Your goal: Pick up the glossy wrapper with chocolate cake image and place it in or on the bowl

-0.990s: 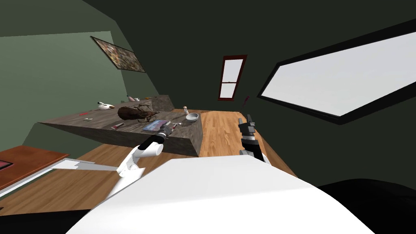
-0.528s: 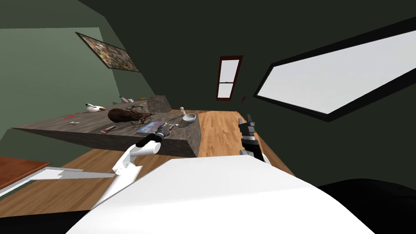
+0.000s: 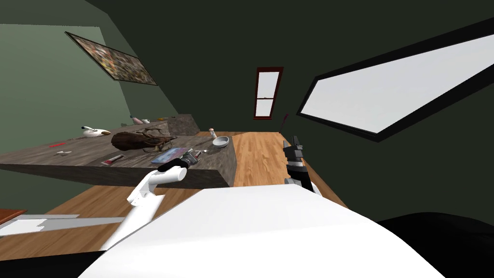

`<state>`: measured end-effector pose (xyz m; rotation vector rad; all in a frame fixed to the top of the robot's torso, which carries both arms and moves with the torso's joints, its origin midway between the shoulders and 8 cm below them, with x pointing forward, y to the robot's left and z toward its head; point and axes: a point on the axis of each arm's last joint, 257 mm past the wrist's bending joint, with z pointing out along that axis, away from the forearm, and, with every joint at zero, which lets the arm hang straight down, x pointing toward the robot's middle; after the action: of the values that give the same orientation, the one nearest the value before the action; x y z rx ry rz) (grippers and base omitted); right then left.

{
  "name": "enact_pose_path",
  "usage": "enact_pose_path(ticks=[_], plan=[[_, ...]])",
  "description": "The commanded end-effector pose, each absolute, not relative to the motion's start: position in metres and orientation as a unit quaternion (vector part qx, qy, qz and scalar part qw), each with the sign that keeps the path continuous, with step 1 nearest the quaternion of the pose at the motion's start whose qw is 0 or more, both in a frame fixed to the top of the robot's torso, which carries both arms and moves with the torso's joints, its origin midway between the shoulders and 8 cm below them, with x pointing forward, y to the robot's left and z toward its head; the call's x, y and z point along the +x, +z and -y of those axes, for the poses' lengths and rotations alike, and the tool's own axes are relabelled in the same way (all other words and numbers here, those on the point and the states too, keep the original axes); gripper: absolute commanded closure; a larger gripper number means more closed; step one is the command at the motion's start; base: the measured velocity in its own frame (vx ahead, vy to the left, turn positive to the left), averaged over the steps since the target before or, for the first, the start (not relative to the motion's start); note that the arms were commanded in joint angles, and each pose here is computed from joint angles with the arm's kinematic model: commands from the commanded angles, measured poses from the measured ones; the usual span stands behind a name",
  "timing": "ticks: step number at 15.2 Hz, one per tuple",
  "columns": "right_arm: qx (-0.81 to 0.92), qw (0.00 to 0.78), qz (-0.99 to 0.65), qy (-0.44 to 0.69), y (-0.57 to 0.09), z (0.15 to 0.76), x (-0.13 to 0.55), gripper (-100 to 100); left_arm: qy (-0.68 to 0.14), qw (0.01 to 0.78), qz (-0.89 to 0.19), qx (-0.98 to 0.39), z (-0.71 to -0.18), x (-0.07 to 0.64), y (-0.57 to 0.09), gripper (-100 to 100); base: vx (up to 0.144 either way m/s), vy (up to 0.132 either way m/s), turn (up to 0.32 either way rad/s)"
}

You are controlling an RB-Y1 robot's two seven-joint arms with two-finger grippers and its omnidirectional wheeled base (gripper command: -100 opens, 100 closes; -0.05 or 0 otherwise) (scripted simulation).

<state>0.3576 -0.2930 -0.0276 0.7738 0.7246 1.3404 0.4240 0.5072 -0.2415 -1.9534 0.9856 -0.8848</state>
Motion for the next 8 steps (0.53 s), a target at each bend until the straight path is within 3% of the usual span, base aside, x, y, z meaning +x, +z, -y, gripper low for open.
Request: enact_pose_path(ticks=[1,8], plan=[[0.341,0.657,-0.32,0.592,-0.028,0.293,0.358,0,-0.332,0.372,-0.384,-0.777,-0.512,0.419,-0.249,-100,0.026,-0.017,0.01],[0.341,0.657,-0.32,0.592,-0.028,0.293,0.358,0,-0.278,0.341,-0.345,-0.829,-0.55,0.394,-0.268,-100,0.05,-0.019,-0.063]])
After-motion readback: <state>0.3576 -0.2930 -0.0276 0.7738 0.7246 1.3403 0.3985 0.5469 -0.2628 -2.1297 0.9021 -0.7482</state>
